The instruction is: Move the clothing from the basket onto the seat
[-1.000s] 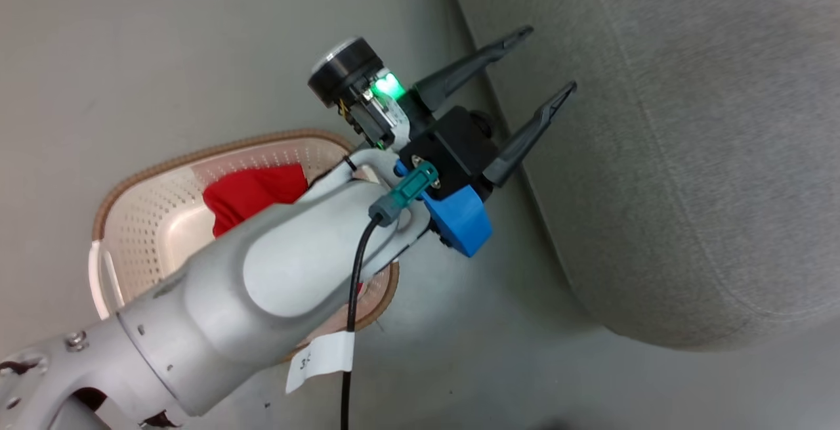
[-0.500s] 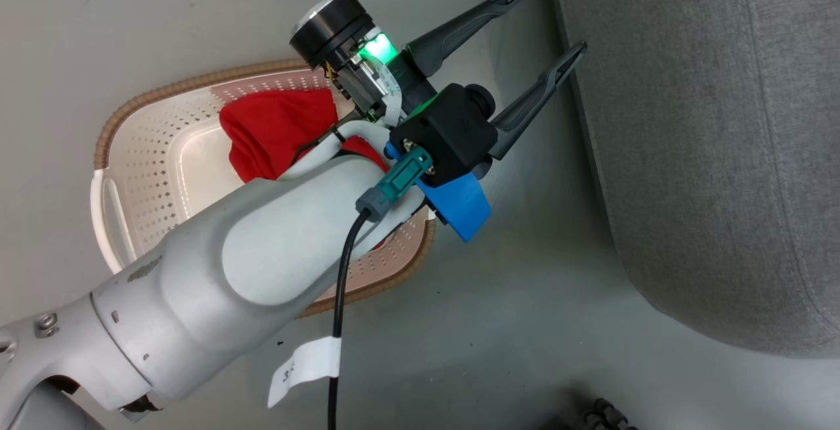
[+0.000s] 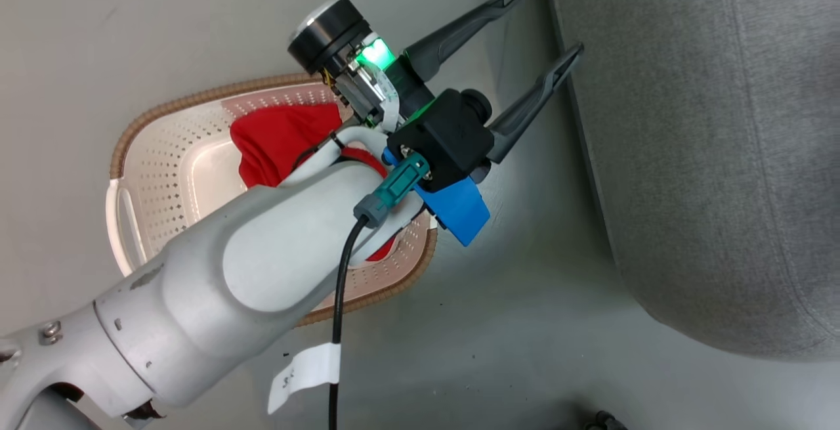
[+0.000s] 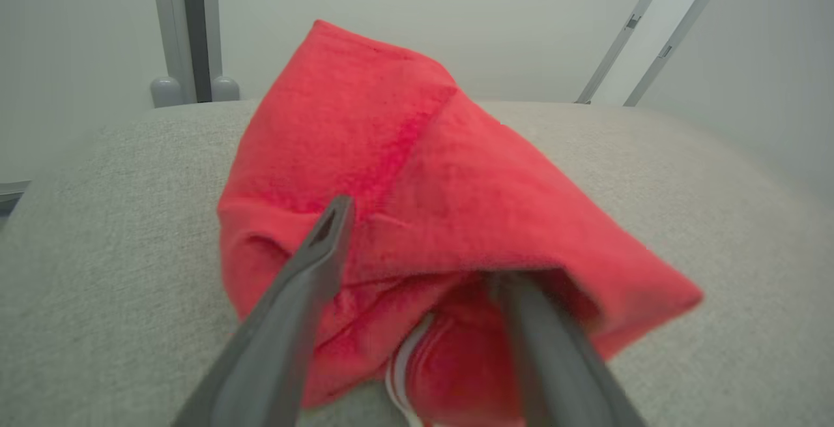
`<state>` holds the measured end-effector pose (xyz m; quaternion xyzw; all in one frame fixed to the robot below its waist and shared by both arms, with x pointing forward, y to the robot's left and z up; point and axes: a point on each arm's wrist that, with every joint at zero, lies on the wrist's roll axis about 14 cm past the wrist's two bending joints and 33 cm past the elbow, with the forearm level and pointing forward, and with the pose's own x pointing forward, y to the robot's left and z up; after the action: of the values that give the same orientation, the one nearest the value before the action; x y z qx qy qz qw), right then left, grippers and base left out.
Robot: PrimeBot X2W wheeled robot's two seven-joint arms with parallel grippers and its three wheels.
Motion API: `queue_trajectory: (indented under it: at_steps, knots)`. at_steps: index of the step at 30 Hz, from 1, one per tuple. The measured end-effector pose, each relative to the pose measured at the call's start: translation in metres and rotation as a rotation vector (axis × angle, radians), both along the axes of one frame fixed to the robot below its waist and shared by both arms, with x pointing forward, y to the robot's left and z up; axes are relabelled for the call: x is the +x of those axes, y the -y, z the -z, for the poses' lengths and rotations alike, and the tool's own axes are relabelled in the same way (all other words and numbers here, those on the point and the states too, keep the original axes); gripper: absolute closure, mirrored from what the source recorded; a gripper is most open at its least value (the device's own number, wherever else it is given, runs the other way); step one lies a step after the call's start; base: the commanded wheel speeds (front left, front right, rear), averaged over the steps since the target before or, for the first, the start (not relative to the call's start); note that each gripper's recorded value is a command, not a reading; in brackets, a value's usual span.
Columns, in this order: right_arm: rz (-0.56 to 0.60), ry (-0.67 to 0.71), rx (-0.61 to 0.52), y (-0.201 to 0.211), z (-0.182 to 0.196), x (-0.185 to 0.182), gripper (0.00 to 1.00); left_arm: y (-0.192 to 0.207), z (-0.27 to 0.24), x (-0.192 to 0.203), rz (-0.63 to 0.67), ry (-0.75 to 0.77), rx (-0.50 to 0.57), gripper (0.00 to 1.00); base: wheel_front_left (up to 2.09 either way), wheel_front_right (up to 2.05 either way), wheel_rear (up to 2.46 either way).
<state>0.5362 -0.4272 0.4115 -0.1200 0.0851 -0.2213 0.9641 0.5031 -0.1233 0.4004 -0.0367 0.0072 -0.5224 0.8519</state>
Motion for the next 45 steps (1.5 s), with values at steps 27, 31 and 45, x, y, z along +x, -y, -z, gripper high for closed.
queue_trajectory:
  at_steps: [27,31,45]
  knots:
    - [-0.358,0.259,0.026,-0.146,-0.118,-0.084,0.0,-0.101,-0.122,-0.029,-0.461,0.076,-0.09,0.0,0.0,0.0,0.0]
    - [-0.45,0.302,0.057,-0.182,-0.131,-0.084,0.0,-0.137,-0.131,-0.035,-0.573,0.094,-0.088,0.0,0.0,0.0,0.0]
    - [-0.605,0.346,0.179,-0.259,-0.139,-0.121,0.0,-0.241,-0.131,-0.096,-0.871,0.094,-0.071,0.0,0.0,0.0,0.0]
